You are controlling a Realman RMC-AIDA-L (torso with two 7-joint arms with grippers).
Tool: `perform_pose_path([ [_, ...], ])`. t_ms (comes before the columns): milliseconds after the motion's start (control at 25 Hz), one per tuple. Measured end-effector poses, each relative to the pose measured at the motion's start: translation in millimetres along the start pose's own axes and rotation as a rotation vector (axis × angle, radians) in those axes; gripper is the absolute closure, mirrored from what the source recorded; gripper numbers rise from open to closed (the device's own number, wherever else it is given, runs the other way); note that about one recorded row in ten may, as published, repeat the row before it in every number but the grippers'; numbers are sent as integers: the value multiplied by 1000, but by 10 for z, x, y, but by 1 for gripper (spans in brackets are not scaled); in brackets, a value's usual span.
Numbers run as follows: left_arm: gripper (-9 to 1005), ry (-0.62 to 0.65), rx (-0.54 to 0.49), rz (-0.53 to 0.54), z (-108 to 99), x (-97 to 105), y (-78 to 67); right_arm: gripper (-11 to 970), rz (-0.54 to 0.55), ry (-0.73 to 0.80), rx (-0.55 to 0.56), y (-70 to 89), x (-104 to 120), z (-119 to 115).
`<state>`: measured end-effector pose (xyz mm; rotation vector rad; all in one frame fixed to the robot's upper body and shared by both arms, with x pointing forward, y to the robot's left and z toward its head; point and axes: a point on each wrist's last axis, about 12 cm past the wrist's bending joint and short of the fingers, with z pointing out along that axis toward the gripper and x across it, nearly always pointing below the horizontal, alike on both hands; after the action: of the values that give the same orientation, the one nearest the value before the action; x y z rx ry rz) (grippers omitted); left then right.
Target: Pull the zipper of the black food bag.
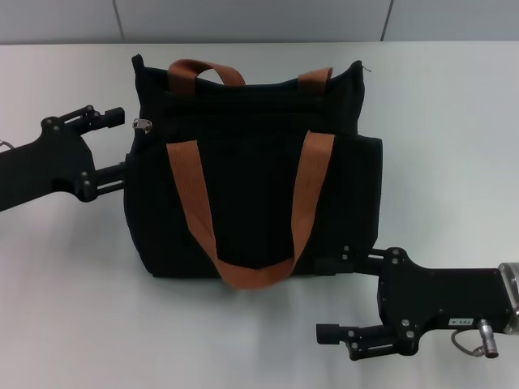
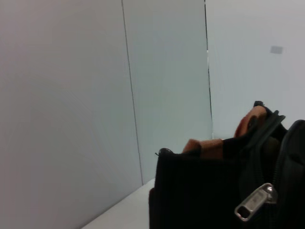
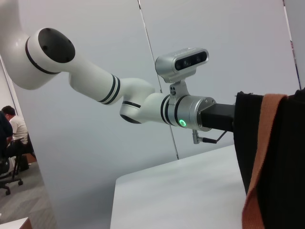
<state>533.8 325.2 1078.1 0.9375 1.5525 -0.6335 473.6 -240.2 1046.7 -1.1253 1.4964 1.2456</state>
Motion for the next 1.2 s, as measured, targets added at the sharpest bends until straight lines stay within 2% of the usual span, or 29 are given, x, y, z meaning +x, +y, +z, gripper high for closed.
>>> perform_pose_path([
  [280,277,-1,1,30,7,-51,42,120,-2,-7,5,-9,-11,2],
  [440,503,-9,11,32,20,-65,34,119,-2,-7,5,-8,-11,1],
  [880,909,-49,44,45,2,-130,8,120,-10,-49,-2,-6,-65,1],
  [1120,942,-78,36,50,-12,-144,-7,120,10,-196,-69,39,-273,-32],
  [1200,953,-86,34,53,-6,-150,-11,119,47,-261,-88,26,-379,-39],
])
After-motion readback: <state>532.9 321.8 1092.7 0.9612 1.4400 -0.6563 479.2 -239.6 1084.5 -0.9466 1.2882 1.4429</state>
